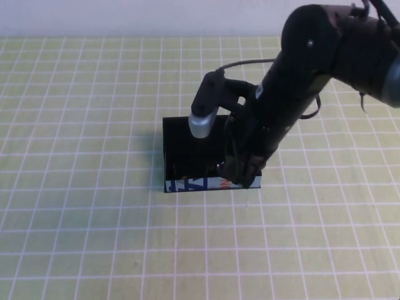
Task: Take glasses out of glasses case
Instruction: Pick up the glasses from the glasses case
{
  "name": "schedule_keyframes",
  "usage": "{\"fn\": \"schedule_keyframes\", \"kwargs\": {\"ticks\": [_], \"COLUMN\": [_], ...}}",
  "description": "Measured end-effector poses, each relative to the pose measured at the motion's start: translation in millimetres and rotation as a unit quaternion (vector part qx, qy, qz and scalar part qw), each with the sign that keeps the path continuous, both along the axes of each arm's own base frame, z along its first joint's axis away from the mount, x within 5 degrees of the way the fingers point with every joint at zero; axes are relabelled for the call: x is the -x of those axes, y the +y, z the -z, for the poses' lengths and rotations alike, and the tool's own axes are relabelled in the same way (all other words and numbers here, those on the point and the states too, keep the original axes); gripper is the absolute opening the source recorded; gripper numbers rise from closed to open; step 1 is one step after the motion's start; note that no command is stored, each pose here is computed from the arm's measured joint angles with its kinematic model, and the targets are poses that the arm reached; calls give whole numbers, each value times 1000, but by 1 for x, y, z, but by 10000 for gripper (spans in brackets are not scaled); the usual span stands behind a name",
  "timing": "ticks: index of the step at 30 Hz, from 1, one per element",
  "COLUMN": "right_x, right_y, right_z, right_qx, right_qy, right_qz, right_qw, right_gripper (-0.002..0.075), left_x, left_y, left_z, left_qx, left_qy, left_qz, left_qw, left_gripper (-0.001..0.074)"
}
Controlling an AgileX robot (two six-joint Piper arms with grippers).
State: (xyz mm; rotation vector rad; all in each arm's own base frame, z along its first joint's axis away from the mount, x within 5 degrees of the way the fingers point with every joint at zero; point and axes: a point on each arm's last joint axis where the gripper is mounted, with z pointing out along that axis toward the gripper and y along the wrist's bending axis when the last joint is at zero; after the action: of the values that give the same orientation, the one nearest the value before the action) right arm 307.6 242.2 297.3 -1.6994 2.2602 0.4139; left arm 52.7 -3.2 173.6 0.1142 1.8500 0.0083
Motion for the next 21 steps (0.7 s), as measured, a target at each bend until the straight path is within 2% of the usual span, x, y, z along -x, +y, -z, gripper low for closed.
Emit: {"fn": "schedule_keyframes", "kwargs": {"ticks": [3, 8, 10, 21], "right_x": [-18, -39, -45, -65], "right_y": [10, 23, 26, 38], "right_z": [5, 20, 26, 47], "right_qx": [7, 19, 23, 38], "right_qy": [-24, -43, -48, -70], "right_qz": [-34, -72, -83, -138], "right_qw": [999, 996, 995, 987], "right_gripper": [45, 185, 212, 235], "left_x": [0, 0, 0, 0], "left_y": [0, 0, 0, 0], "left_z": [0, 0, 0, 0], "left_qx": [0, 0, 0, 0], "left_qy": [0, 0, 0, 0], "left_qz": [0, 0, 0, 0], "left_qw": [1000, 1000, 1000, 1000], "left_gripper": [-4, -4, -4, -4]}}
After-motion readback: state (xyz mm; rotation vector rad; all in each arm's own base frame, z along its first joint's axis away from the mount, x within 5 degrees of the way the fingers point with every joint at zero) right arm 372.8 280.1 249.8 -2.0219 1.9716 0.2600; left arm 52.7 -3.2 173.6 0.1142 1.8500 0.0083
